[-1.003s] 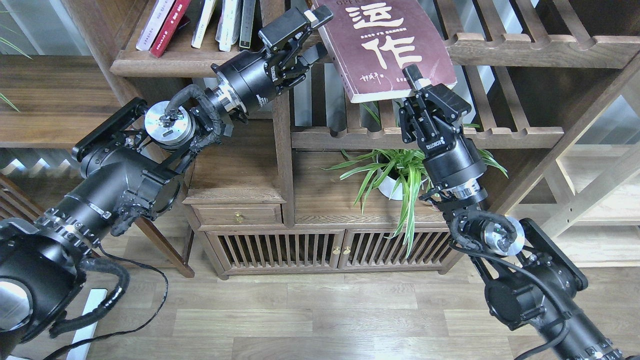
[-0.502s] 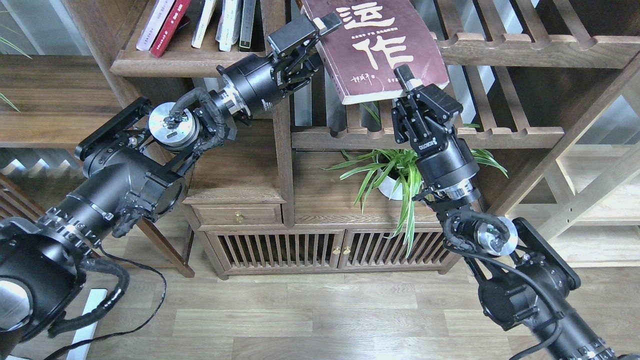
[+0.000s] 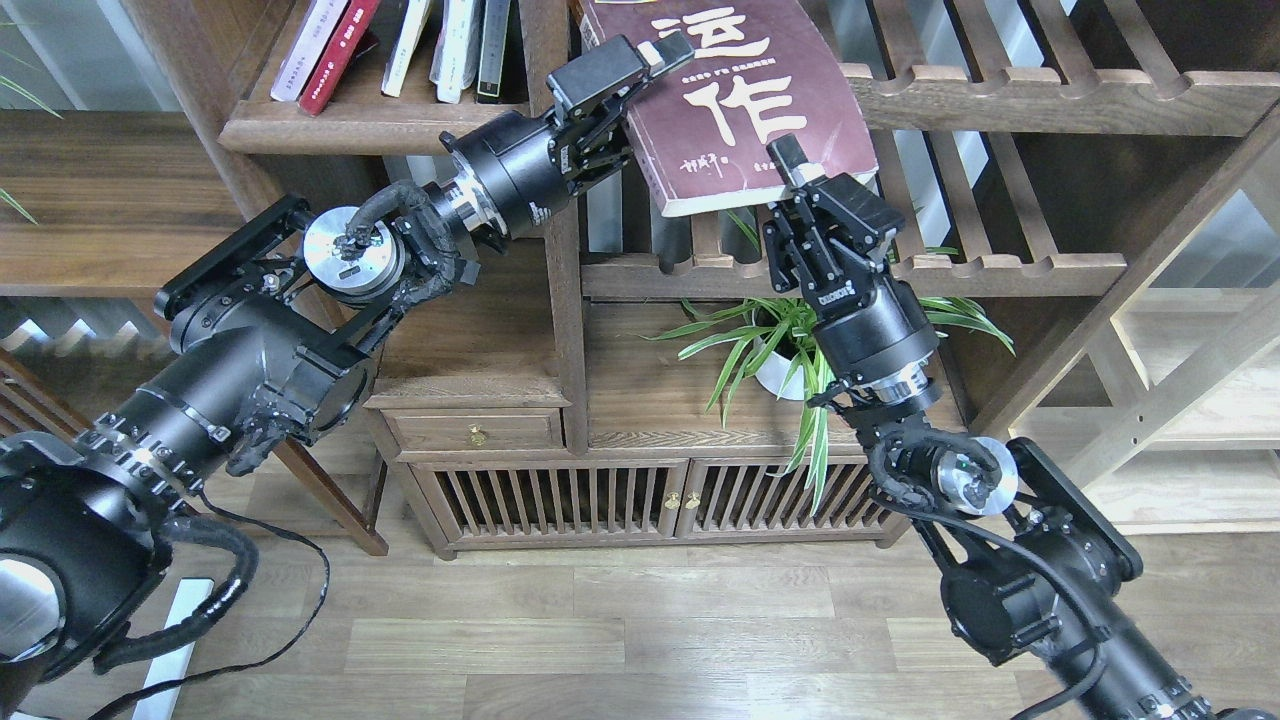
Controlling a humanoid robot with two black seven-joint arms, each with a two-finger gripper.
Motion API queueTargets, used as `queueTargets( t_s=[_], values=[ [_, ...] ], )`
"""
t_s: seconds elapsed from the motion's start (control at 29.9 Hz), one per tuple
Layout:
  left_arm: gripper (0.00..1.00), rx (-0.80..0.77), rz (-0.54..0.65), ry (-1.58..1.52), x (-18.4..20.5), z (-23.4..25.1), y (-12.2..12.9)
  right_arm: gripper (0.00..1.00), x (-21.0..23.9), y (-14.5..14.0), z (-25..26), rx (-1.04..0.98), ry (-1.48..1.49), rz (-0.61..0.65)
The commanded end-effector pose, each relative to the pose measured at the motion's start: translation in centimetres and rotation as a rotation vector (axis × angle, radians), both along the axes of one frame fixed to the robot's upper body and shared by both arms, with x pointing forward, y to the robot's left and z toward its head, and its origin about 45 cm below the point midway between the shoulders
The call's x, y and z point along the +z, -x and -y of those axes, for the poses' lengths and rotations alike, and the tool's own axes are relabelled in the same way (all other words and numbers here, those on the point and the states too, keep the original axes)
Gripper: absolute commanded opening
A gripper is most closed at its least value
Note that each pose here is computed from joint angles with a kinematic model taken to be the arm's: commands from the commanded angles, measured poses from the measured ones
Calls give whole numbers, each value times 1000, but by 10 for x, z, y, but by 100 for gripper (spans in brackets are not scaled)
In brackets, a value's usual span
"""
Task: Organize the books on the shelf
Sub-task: 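Grip the dark red book with both grippers and tilt it outward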
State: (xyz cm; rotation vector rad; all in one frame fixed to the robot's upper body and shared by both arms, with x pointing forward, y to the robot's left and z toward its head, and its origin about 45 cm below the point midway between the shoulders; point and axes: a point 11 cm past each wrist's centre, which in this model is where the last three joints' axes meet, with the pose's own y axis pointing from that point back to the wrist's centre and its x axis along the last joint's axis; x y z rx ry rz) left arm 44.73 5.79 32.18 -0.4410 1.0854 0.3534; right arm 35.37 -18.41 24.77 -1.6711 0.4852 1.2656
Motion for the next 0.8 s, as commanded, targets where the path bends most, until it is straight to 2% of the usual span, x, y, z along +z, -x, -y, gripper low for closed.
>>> queueTargets(
  t_s=[0.0, 0.03, 0.3, 0.37, 0.43, 0.67, 0.7, 0.77],
  values=[
    [63, -13, 7, -6, 1, 3, 2, 3, 0, 0, -2, 3, 2, 2],
    [61, -15, 8, -7, 1, 4, 3, 3, 0, 0, -1, 1, 2, 2],
    [25, -47, 52, 14, 5, 6, 8, 3, -1, 0, -1, -1, 2, -1],
    [13, -52, 65, 24, 7, 6, 9, 4, -1, 0, 0, -2, 1, 0],
    [6, -51, 64, 27, 7, 6, 8, 4, -1, 0, 0, -2, 1, 0],
    [3, -52, 64, 23, 6, 7, 9, 6, -1, -2, 4, -20, -3, -3],
    [3, -51, 65, 23, 6, 7, 9, 8, -1, -2, 5, -23, -1, -2],
    [2, -51, 65, 20, 6, 7, 9, 21, -2, -3, 9, -32, 6, -4]
  ],
)
